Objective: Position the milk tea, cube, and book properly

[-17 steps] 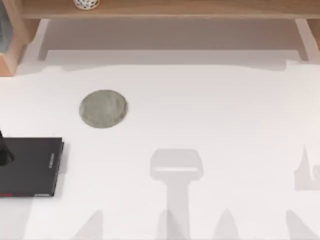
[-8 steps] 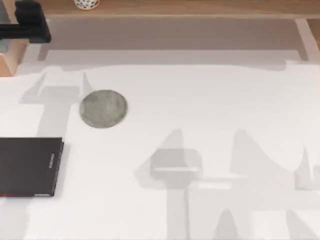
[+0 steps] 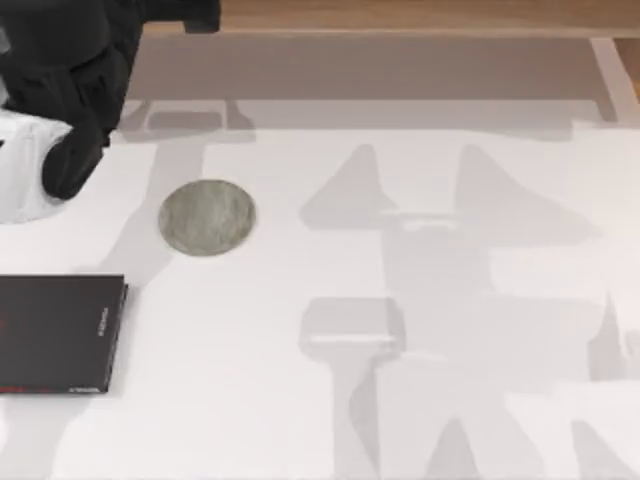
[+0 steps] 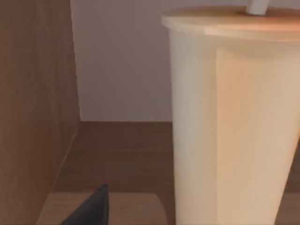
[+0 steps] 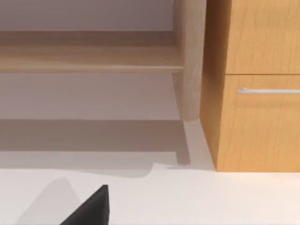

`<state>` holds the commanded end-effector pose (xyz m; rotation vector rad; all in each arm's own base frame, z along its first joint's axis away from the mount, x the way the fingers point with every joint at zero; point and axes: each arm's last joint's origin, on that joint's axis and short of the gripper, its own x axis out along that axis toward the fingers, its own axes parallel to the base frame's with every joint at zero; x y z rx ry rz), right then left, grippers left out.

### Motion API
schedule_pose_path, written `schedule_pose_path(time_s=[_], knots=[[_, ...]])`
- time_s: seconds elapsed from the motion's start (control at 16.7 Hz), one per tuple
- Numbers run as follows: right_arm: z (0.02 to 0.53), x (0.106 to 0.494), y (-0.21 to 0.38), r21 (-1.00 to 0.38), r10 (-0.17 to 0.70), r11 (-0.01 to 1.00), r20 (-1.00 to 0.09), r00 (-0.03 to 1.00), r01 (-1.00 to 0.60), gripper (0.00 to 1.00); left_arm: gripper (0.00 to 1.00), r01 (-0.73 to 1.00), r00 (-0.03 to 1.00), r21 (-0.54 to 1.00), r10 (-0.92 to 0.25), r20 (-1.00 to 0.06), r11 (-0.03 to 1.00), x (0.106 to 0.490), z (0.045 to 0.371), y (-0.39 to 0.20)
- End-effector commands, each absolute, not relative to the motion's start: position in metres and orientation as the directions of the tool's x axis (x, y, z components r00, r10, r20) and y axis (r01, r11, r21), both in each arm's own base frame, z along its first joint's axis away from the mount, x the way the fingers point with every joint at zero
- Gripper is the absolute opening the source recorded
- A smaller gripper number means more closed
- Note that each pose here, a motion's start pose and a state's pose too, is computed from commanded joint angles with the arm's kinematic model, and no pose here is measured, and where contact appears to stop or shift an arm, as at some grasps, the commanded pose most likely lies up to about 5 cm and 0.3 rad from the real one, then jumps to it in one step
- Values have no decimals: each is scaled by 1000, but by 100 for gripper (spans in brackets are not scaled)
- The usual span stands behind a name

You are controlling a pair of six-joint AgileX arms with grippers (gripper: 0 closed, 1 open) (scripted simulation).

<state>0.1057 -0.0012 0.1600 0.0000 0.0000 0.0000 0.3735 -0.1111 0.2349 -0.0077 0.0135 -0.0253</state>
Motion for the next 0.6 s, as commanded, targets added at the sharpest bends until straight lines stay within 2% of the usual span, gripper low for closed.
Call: schedule_pose_path(time_s=[0.18,0.6], knots=[[160,106,-1,0,0,1000,0,1000,0,100,100,26,1000,-12,-26,-2,1000,386,227,-121],[160,106,-1,0,0,1000,0,1000,0,100,100,24,1000,-11,-24,-5,1000,391,226,-121]])
